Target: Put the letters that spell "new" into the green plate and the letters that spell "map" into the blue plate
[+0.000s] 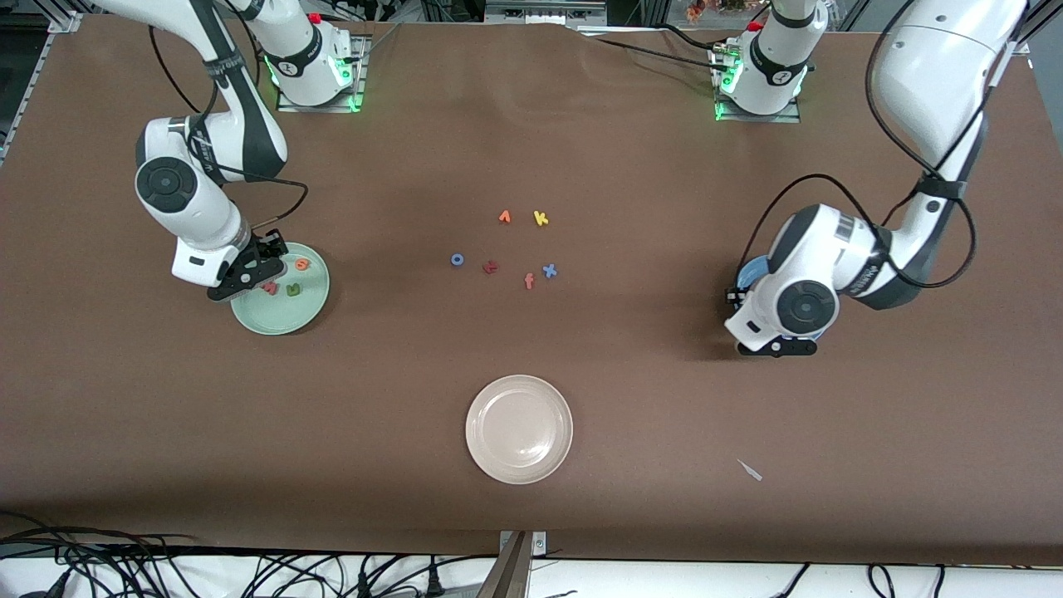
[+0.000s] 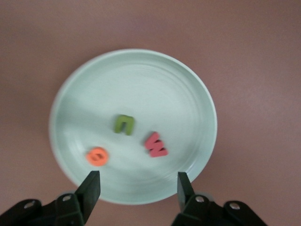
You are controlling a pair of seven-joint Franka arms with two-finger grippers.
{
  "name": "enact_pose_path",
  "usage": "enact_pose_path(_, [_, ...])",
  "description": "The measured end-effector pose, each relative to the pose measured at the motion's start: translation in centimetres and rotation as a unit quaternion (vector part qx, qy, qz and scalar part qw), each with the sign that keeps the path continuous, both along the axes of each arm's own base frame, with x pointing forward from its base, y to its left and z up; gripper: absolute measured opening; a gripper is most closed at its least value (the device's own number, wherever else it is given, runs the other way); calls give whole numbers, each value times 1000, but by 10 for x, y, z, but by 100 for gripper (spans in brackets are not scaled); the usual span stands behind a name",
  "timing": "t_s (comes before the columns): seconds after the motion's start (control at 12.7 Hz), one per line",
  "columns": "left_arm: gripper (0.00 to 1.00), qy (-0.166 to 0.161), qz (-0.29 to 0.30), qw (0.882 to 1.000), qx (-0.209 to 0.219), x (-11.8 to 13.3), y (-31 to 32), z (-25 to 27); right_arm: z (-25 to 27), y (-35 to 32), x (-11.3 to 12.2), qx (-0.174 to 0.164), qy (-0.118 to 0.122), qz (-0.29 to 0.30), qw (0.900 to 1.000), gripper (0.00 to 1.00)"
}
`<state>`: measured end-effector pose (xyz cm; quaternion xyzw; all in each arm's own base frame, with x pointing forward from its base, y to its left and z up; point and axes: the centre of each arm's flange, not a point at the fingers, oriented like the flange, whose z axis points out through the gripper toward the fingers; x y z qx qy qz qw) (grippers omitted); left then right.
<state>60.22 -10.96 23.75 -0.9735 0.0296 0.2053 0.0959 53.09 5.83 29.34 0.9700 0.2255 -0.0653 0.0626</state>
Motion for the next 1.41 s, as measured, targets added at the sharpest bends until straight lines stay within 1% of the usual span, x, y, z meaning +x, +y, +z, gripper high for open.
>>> enact_pose_path(0.08, [41, 11, -24, 1000, -15, 1, 15, -2, 26, 17, 8, 18, 22, -40, 999, 75])
enact_pose_path(0.16, [48, 21, -44, 998, -29, 2, 27, -5, 52, 29, 16, 33, 38, -69, 996, 75])
enact_pose_path(0.31, [68, 33, -59, 997, -44, 3, 48, -10, 97, 33, 28, 39, 57, -102, 992, 77])
enact_pose_path(0.39, [79, 34, -56, 997, -47, 4, 57, -10, 120, 28, 33, 37, 64, -114, 991, 78])
enact_pose_path(0.47, [90, 34, -53, 997, -47, 5, 63, -8, 147, 20, 38, 38, 60, -125, 990, 85])
enact_pose_path(0.55, [100, 33, -49, 997, -47, 8, 66, -3, 175, 12, 42, 42, 50, -131, 989, 96])
enact_pose_path(0.63, [100, 31, -43, 997, -48, 13, 69, 4, 200, 7, 41, 44, 45, -135, 989, 100])
enact_pose_path(0.78, [100, 29, -20, 998, -52, 24, 84, 27, 237, 4, 33, 48, 40, -135, 989, 100])
enact_pose_path(0.86, [100, 28, -5, 998, -51, 30, 99, 40, 251, 2, 26, 50, 42, -136, 989, 100])
enact_pose_path(0.94, [100, 24, 17, 998, -58, 34, 117, 54, 264, -1, 19, 50, 45, -138, 988, 100])
enact_pose_path(1.02, [100, 15, 43, 996, -71, 38, 135, 69, 277, -7, 13, 53, 41, -141, 988, 100])
enact_pose_path(1.1, [100, 2, 68, 995, -78, 39, 153, 88, 286, -17, 10, 55, 36, -149, 987, 100])
enact_pose_path(1.26, [100, -34, 108, 990, -86, 32, 174, 141, 291, -56, 10, 59, 27, -183, 981, 100])
enact_pose_path(1.33, [100, -57, 128, 985, -97, 25, 174, 176, 290, -78, 14, 62, 15, -200, 978, 100])
enact_pose_path(1.41, [100, -82, 138, 982, -101, 15, 169, 215, 292, -95, 19, 66, -8, -213, 975, 100])
